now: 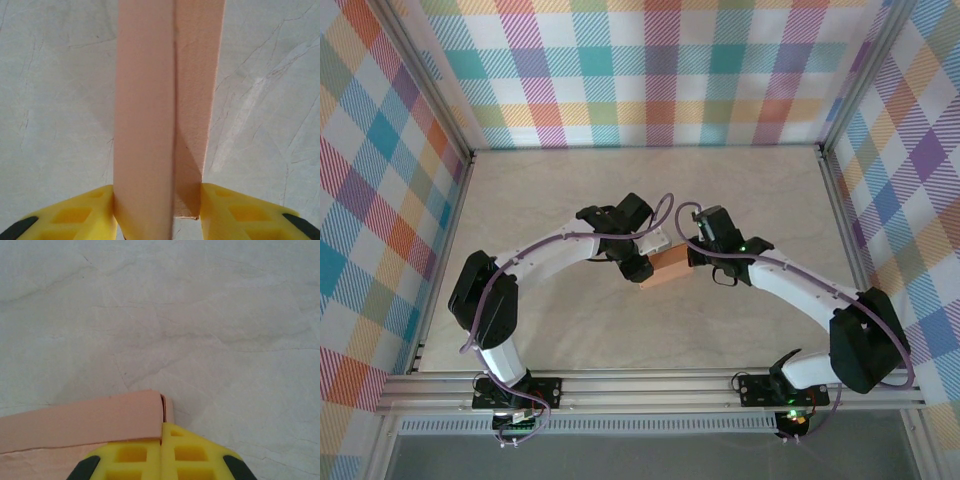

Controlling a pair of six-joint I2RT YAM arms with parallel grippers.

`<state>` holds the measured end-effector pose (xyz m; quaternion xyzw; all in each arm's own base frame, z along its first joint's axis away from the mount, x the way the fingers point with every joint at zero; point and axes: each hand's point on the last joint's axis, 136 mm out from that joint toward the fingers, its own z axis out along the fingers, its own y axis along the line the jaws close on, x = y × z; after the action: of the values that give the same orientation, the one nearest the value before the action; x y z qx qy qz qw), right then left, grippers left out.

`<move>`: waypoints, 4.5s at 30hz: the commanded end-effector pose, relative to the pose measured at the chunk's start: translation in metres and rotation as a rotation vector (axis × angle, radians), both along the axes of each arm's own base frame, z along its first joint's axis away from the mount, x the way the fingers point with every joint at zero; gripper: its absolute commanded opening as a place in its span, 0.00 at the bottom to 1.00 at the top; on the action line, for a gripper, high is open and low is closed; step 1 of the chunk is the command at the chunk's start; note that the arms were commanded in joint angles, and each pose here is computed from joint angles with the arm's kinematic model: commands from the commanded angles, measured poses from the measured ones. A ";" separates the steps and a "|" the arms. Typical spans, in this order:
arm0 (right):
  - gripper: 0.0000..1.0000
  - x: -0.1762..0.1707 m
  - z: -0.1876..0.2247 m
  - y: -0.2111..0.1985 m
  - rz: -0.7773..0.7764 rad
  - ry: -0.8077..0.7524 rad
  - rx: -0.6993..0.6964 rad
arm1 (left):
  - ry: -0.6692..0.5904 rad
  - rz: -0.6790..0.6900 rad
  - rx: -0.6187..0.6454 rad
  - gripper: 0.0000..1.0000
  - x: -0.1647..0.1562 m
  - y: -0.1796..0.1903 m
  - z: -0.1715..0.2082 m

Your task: Fold the paper box

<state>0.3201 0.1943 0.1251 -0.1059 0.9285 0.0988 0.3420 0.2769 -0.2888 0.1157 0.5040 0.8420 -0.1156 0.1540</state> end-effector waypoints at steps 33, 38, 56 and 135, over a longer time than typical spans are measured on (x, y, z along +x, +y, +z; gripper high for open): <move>0.02 -0.018 0.007 -0.018 -0.062 0.117 -0.088 | -0.121 0.258 -0.146 1.00 0.004 0.014 0.053; 0.03 -0.018 0.012 -0.018 -0.054 0.120 -0.104 | -0.113 0.412 -0.113 1.00 0.007 0.030 0.066; 0.03 -0.017 0.019 -0.020 -0.058 0.117 -0.121 | -0.142 0.559 -0.006 0.42 0.020 0.014 0.050; 0.04 -0.021 0.008 -0.012 -0.025 0.065 -0.047 | 0.127 0.935 -0.208 0.00 0.039 0.004 0.016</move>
<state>0.3007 0.1738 0.1308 -0.0936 0.9511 0.0482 0.2905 0.3167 -0.2907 0.1362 0.0348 0.9730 -0.1526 0.1699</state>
